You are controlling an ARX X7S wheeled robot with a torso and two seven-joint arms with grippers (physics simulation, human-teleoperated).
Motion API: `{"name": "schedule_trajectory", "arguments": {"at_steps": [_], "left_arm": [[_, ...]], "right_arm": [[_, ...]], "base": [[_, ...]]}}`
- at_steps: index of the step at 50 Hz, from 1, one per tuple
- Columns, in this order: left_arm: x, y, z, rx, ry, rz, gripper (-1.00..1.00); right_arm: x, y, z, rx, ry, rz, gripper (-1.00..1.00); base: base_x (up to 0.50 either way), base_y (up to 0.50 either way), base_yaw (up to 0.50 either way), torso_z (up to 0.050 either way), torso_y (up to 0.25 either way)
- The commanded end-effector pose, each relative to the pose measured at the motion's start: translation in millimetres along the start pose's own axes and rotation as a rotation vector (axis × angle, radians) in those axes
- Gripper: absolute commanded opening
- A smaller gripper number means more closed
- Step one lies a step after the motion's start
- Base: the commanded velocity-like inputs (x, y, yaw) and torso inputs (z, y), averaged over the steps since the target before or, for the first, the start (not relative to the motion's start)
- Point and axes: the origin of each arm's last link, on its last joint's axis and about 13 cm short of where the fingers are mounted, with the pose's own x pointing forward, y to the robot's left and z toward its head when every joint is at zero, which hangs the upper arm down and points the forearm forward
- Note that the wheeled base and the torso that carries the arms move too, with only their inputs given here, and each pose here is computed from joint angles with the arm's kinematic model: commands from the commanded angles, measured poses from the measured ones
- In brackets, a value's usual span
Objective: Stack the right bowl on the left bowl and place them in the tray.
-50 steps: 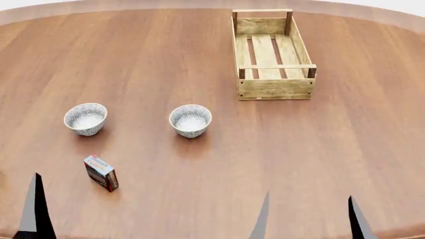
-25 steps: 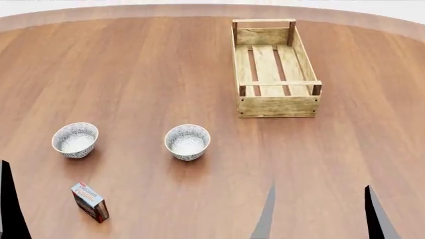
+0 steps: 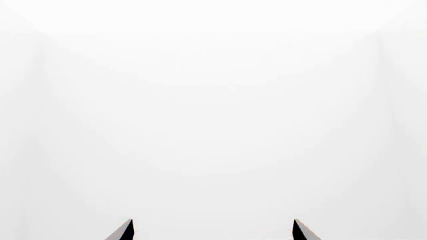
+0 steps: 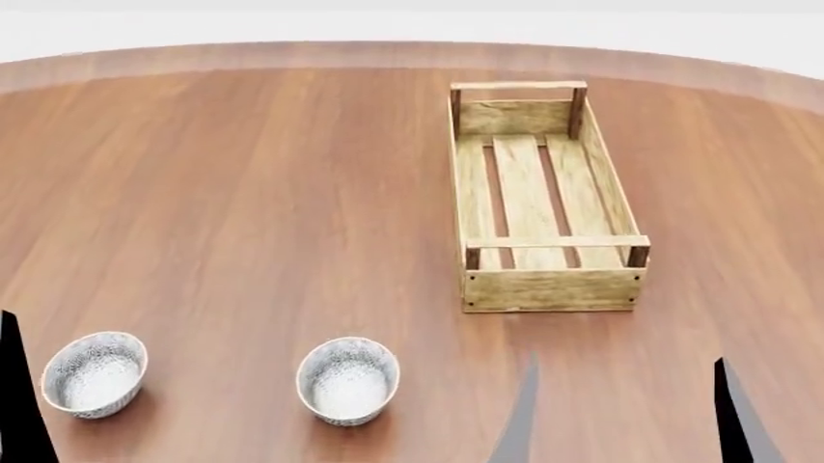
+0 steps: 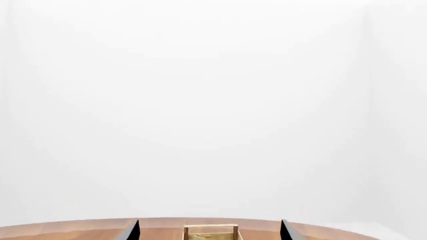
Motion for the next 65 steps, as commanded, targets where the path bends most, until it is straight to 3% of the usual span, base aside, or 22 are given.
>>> {"name": "schedule_trajectory", "arguments": {"at_steps": [1, 39, 44, 65], "left_arm": [[-0.6, -0.6, 1.0, -0.003, -0.001, -0.003, 1.0], [-0.6, 0.0, -0.9, -0.015, -0.002, -0.006, 1.0], [-0.6, 0.3, -0.5, -0.016, -0.003, -0.005, 1.0], [-1.0, 0.3, 2.2, -0.019, -0.007, -0.004, 1.0]], "right_arm": [[-0.2, 0.2, 1.5, 0.001, -0.001, 0.002, 1.0], [0.9, 0.8, -3.7, -0.02, 0.021, -0.014, 1.0], [-1.2, 0.2, -0.6, 0.032, -0.009, -0.007, 1.0], [0.5, 1.4, -0.3, -0.015, 0.002, -0.012, 1.0]], "base": [[0.5, 0.0, 0.0, 0.0, 0.0], [0.5, 0.01, 0.0, 0.0, 0.001], [0.0, 0.0, 0.0, 0.0, 0.002], [-0.02, -0.42, 0.0, 0.0, 0.0]]}}
